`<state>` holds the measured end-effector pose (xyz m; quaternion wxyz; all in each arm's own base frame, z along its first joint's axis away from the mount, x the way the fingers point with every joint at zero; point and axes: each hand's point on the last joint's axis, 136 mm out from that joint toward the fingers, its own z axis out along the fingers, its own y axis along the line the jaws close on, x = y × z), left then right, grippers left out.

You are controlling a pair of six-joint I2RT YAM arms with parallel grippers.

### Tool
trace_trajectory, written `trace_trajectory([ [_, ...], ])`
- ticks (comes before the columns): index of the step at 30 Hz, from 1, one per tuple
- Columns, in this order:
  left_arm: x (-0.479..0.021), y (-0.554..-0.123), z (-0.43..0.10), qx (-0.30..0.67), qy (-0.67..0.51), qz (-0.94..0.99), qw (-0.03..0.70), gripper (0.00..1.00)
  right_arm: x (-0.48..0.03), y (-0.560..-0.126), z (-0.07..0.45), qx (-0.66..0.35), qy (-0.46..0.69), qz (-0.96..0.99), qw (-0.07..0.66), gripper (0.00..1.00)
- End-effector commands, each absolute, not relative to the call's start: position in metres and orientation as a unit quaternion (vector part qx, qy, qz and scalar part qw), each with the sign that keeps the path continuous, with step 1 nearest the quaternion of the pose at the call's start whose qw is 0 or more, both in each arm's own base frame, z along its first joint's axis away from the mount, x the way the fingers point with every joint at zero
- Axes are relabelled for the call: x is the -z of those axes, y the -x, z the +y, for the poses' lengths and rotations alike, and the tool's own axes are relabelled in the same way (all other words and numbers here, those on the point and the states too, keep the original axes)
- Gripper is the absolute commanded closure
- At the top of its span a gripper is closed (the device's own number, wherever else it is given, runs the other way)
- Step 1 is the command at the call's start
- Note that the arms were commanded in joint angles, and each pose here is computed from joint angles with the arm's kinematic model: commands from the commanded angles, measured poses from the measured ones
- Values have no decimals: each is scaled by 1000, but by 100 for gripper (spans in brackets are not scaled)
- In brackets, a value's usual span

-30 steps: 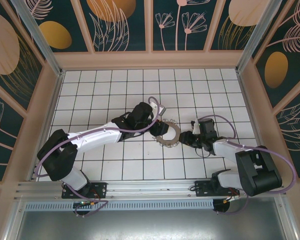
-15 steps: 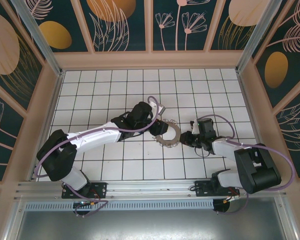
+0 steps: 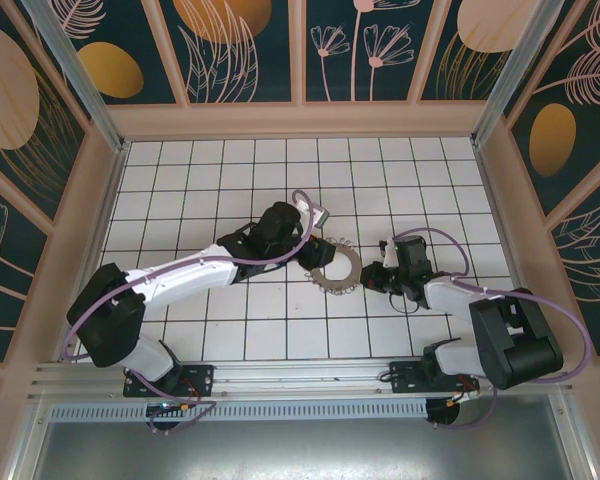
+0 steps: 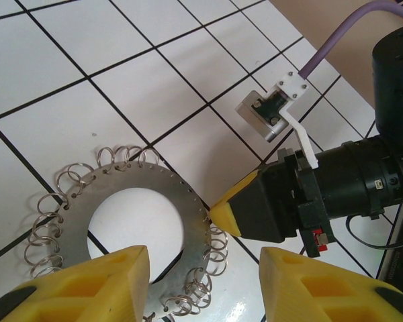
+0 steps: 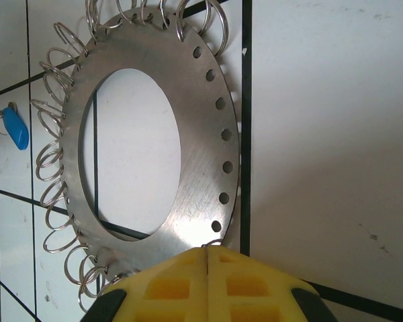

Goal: Put the keys on the keyring

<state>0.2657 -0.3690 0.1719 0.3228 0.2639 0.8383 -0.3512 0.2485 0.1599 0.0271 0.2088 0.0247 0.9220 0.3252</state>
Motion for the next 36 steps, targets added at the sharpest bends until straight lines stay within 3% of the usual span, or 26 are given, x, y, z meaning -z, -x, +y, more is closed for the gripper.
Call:
trace_trajectory([
  [1,-182,-266,-358,349,-250,838,336,55,-49,-259,167,-319,14,914,250,100],
  [15,-198,-256,-335,351,-239,824,375,53,-86,-251,203,-363,130,875,291,100],
  [24,-237,-224,-319,398,-284,759,430,50,-173,-235,228,-396,280,766,422,100],
  [31,-263,-208,-289,393,-297,702,514,32,-207,-205,250,-456,354,670,466,100],
  [32,-265,-206,-285,392,-296,697,522,27,-211,-201,253,-461,364,659,470,100],
  [33,-266,-203,-281,390,-297,693,530,15,-215,-198,256,-464,373,647,476,100],
  [34,-268,-199,-279,393,-303,685,533,12,-219,-191,261,-472,388,632,477,100],
  [36,-270,-191,-281,408,-318,671,531,11,-225,-182,267,-479,410,610,481,100],
])
